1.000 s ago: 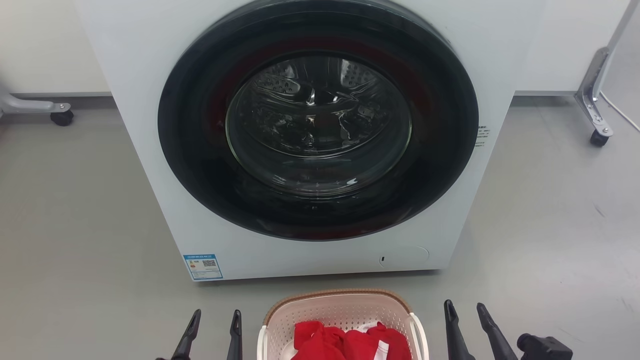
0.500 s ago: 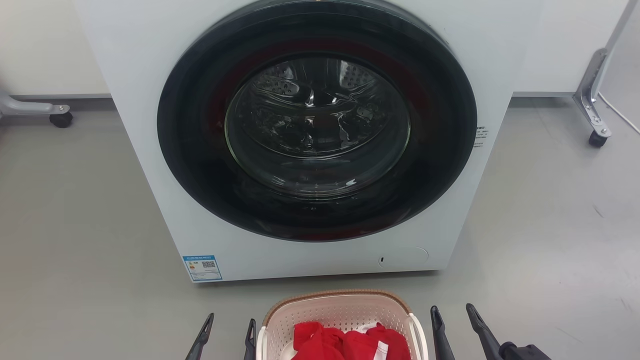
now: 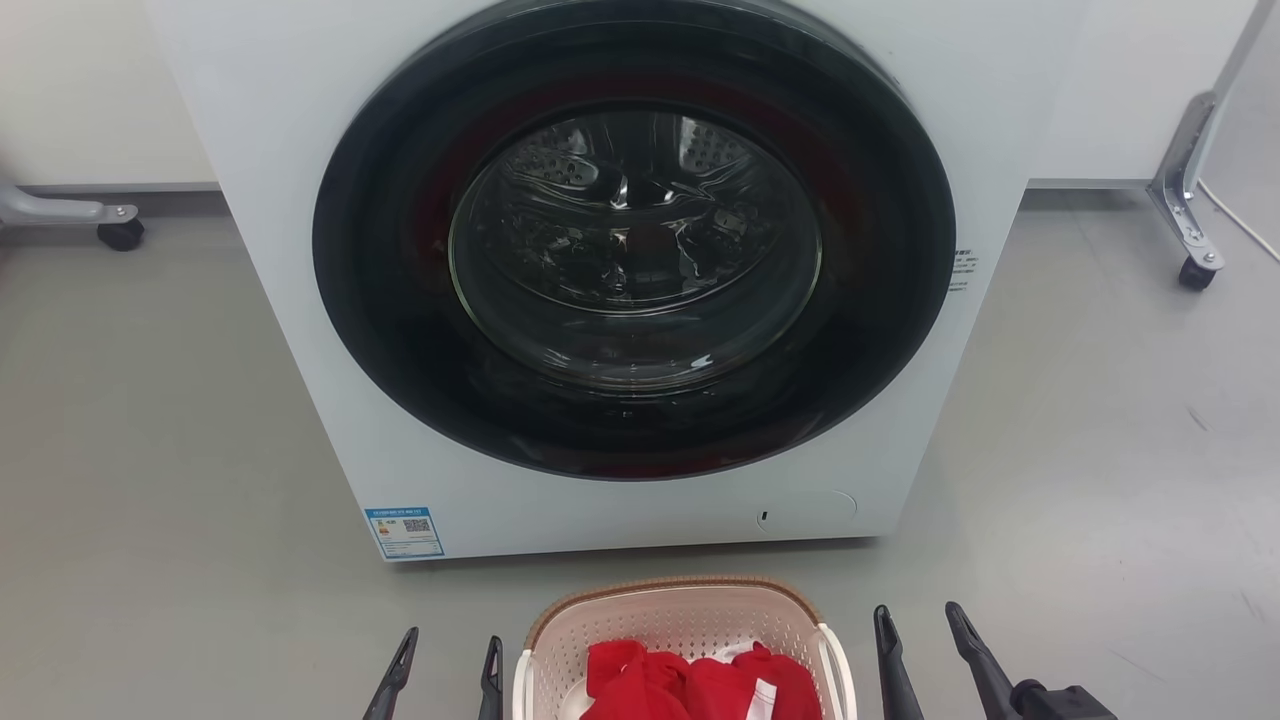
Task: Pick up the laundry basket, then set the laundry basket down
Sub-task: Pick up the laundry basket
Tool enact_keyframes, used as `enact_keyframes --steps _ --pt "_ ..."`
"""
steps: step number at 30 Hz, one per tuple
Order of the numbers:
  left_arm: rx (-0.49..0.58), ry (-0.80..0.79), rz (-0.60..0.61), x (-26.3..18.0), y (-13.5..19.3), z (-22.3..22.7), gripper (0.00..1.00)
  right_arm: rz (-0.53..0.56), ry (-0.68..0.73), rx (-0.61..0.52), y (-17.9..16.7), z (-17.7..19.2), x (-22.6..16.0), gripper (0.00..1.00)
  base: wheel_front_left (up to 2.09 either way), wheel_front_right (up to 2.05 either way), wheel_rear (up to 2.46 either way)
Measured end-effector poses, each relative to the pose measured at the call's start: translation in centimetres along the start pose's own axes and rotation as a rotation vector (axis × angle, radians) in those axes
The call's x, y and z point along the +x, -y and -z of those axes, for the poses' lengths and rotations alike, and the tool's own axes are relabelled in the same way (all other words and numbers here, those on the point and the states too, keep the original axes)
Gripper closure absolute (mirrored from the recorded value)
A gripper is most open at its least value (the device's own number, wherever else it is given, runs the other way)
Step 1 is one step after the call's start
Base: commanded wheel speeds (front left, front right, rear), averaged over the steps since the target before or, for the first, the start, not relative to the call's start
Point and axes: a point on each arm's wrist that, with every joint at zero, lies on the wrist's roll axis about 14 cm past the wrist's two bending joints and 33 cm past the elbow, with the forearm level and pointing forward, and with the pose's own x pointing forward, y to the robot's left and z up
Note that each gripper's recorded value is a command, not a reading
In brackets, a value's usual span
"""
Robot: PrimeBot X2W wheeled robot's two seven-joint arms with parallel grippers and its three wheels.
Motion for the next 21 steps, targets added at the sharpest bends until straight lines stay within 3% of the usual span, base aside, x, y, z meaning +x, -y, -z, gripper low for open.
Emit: enact_keyframes --steps 21 --pt "-0.010 -0.018 -0.014 0.15 -0.28 0.56 0.00 0.008 -0.003 -0.011 0.39 0.12 0.20 0.00 0.00 0.00 0.00"
